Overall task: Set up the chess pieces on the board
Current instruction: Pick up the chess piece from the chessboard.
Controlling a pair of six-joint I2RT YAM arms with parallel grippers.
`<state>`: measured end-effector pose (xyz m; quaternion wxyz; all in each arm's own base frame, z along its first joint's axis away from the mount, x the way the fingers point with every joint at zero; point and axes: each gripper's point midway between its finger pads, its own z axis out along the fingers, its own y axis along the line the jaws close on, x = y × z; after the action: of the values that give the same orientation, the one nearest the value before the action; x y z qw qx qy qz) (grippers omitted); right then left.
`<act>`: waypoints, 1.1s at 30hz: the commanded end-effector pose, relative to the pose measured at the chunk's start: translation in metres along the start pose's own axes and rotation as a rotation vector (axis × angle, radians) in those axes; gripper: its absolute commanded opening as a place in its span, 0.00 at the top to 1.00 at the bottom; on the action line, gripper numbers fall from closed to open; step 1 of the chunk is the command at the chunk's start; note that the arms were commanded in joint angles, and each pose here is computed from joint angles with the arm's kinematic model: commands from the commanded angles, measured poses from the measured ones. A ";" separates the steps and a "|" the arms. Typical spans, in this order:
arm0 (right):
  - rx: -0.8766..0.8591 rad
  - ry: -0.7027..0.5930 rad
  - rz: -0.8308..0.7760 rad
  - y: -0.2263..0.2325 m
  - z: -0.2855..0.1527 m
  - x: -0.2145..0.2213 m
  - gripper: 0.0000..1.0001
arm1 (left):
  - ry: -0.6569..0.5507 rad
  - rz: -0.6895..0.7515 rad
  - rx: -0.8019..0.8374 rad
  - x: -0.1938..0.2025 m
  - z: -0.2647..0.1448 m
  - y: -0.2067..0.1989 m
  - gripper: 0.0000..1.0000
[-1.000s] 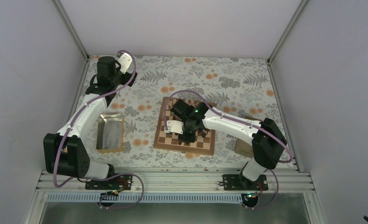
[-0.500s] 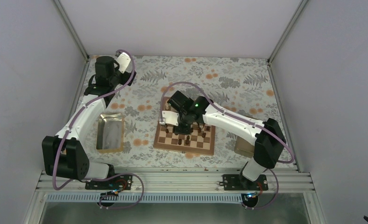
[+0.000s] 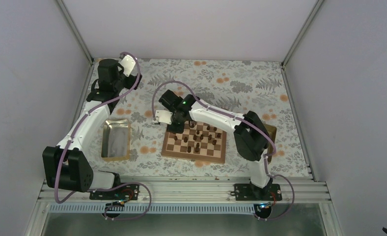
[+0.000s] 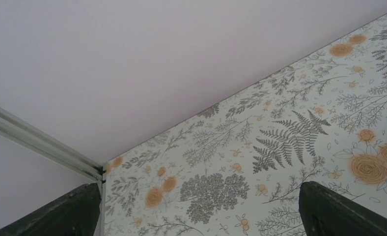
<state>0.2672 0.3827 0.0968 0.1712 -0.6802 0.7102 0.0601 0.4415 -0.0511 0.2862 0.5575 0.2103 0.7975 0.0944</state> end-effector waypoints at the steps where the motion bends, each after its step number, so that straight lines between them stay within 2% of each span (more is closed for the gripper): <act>1: 0.015 -0.009 -0.003 -0.010 0.000 -0.005 0.51 | -0.041 -0.001 -0.010 -0.008 -0.005 0.004 0.00; 11: -0.027 0.050 0.024 -0.011 0.020 0.011 0.51 | -0.039 0.002 0.001 -0.005 -0.003 0.002 0.00; 19: -0.050 0.073 0.031 -0.009 0.027 0.019 0.56 | -0.040 0.001 0.003 -0.005 -0.004 0.002 0.00; 23: -0.065 0.078 0.029 -0.006 0.032 0.021 0.65 | -0.042 0.001 0.005 -0.005 -0.005 0.002 0.00; 29: -0.088 0.062 0.029 -0.004 0.030 0.018 0.83 | -0.045 -0.001 0.005 -0.005 -0.006 0.003 0.00; 33: -0.097 0.068 0.026 -0.002 0.028 0.019 0.88 | -0.044 -0.002 0.007 -0.005 -0.005 0.003 0.00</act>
<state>0.2730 0.3736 0.0637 0.1208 -0.6796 0.7208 0.0634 0.4416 -0.0506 0.2829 0.5588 0.2125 0.7968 0.0881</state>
